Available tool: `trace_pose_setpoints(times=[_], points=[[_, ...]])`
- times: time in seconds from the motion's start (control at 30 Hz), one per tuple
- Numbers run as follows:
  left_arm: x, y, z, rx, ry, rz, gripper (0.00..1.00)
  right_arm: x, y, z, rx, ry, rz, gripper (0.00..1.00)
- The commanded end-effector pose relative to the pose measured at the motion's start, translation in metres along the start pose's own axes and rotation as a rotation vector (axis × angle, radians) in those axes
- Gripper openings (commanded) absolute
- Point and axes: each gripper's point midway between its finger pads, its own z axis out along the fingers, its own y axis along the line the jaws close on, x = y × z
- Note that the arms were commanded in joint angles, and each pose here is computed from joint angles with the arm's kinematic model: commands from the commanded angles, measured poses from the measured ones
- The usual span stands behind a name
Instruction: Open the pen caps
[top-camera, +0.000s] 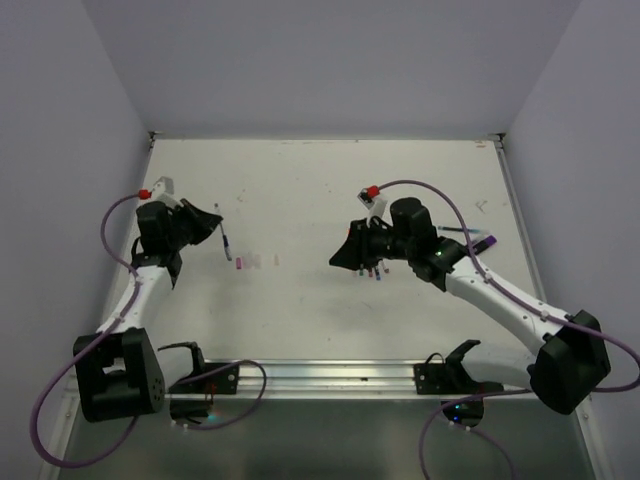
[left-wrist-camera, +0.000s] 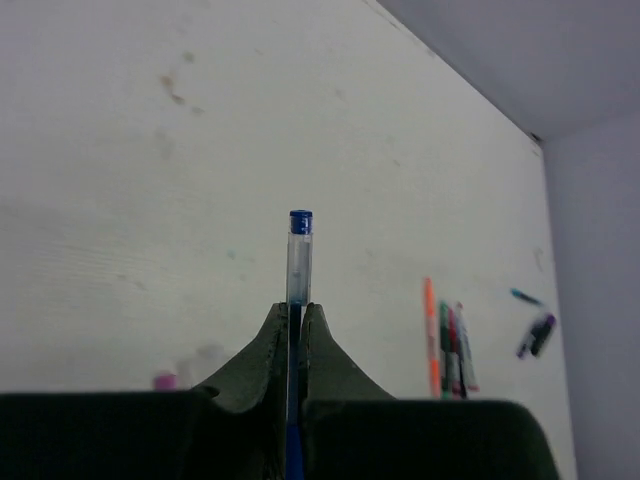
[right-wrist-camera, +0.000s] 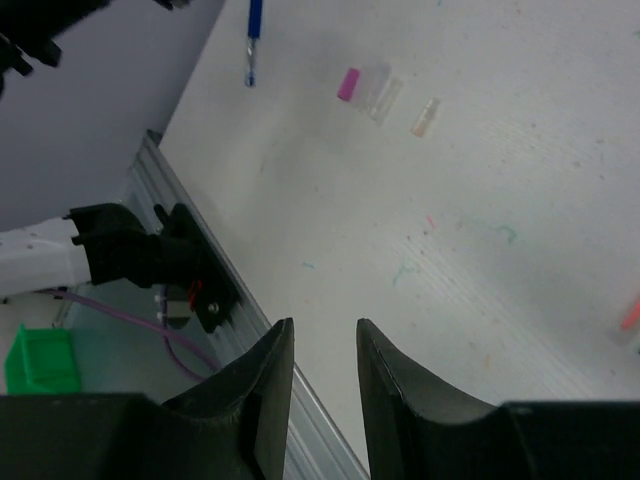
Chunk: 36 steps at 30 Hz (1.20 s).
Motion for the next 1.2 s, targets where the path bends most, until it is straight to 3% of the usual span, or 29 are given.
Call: trace_pose_setpoints(times=[0.0,0.03,0.17,0.37,0.53,1.17], points=[[0.036,-0.094,-0.029,0.448,0.082,0.041,0.00,-0.015,0.042,0.023,-0.231,-0.068,0.006,0.36],[0.035,-0.115,-0.042,0.552,0.066,0.022,0.00,-0.015,0.046,0.027,-0.245,-0.066,0.000,0.36],[0.066,-0.146,-0.060,0.662,0.142,0.026,0.00,-0.014,0.066,0.045,-0.314,-0.077,-0.021,0.36],[0.091,-0.154,-0.067,0.626,0.219,-0.041,0.00,-0.006,0.089,0.058,-0.365,-0.084,-0.046,0.37],[0.103,-0.148,-0.068,0.567,0.211,-0.071,0.00,-0.003,0.103,0.066,-0.388,-0.102,-0.047,0.39],[0.122,-0.164,-0.085,0.612,0.261,-0.048,0.00,-0.011,0.082,0.099,-0.248,-0.157,-0.072,0.39]])
